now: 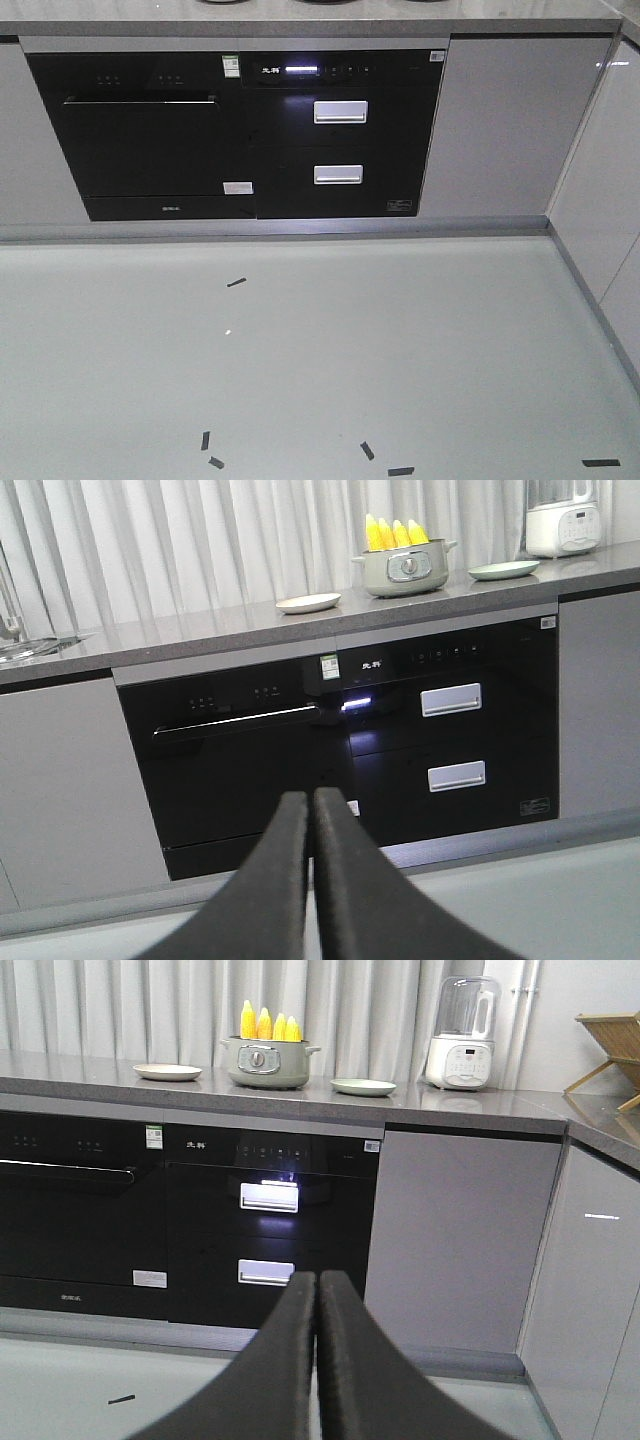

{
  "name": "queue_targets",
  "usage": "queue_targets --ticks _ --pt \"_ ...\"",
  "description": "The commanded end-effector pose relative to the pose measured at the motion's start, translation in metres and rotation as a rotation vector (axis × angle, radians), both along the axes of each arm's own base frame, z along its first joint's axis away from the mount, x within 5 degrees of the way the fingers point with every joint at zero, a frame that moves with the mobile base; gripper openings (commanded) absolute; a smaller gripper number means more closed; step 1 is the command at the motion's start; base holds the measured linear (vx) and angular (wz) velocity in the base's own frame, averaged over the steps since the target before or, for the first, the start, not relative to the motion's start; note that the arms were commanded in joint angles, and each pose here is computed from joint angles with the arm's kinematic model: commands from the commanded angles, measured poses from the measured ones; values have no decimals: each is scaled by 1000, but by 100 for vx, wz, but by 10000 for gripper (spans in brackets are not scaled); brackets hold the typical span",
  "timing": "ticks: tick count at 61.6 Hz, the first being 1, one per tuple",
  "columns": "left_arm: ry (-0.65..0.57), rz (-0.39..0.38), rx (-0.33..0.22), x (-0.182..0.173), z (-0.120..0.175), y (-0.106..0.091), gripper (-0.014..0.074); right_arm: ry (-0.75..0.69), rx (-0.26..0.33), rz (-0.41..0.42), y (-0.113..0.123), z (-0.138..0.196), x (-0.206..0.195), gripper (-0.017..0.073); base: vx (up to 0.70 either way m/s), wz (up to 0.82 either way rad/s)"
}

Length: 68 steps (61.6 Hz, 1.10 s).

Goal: Distribute corn equally
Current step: 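Drive the base toward the counter with both arms held still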

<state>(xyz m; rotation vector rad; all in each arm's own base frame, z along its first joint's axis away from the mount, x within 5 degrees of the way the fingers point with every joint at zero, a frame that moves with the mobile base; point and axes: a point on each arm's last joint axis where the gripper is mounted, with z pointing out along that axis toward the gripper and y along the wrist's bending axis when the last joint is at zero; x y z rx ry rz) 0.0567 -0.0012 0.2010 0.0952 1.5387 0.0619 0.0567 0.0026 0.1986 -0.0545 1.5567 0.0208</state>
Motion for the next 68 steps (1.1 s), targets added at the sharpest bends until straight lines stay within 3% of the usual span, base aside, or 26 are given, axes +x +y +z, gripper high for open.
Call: queue_targets --ticks 1,68 --pt "-90 -4 -16 -2 7 0 -7 -70 -10 -1 0 4 0 -4 3 -1" --pt "-90 -4 -16 -2 7 0 -7 -70 -10 -1 0 4 0 -4 1 0"
